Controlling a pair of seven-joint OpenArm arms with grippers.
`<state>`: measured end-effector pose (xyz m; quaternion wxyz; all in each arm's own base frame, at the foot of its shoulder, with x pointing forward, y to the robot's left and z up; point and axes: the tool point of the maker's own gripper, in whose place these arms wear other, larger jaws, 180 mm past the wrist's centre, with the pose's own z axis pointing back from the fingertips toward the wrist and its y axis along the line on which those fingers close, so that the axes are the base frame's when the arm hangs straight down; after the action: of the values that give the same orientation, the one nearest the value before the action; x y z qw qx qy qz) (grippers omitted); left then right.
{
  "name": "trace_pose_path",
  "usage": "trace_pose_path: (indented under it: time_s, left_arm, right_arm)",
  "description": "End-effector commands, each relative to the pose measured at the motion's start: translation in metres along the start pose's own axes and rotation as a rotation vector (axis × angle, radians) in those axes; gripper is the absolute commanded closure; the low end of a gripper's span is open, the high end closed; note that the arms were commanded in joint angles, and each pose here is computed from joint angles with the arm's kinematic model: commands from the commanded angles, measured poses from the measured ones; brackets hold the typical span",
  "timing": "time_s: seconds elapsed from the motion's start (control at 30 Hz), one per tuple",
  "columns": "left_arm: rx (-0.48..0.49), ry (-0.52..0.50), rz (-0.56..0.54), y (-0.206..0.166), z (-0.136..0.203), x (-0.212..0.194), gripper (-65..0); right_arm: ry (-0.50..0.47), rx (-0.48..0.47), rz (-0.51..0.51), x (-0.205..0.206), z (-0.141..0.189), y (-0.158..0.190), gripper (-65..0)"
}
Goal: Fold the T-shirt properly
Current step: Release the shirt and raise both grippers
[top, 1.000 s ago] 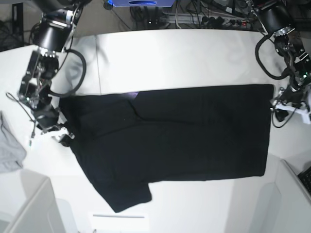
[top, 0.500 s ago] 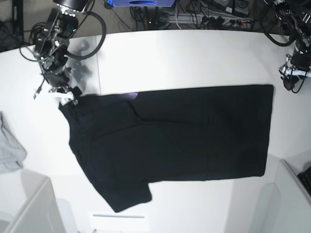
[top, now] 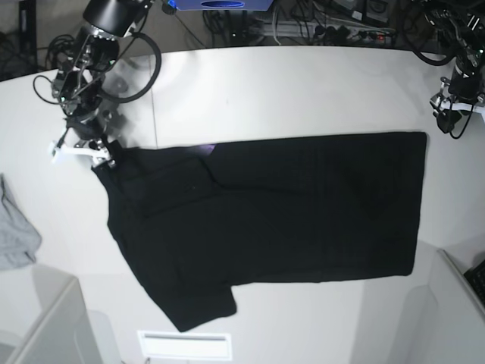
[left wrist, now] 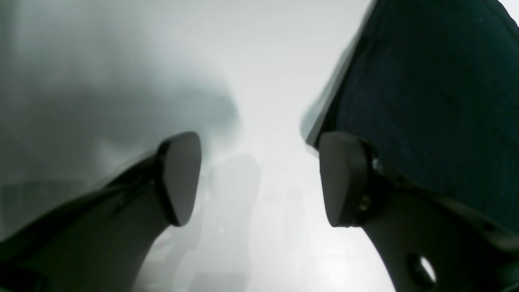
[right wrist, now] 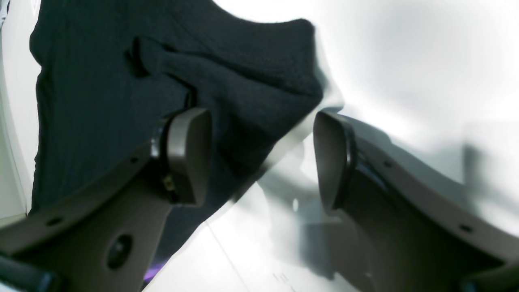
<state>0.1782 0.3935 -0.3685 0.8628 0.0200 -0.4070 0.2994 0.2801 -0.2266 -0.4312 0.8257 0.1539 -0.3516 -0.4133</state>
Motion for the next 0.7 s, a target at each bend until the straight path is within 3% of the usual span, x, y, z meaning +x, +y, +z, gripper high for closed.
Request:
trace_pose_path:
  time_s: [0.0, 0.27, 0.57, 0.67]
  left_arm:
    - [-0.009, -0.046, -0.014, -0.001, 0.003, 0.016, -44.1]
    - [-0.042, -0.004, 0.001, -0.013, -0.012, 0.004, -44.1]
    - [-0.066, 0.008, 0.094, -0.021, -0.039, 0.002, -44.1]
    - [-0.1, 0.038, 0.069, -0.037, -0.047, -0.003, -44.1]
  right_arm:
    - [0.011, -0.009, 0.002, -0.001, 0.001, -0.002, -36.9]
    - [0.032, -0.006, -0.018, -0.006, -0.008, 0.001, -36.8]
    - [0.034, -0.007, -0.011, -0.005, -0.01, 0.002, -36.6]
    - [0.033, -0.008, -0.01, -0.005, -0.009, 0.001, -36.6]
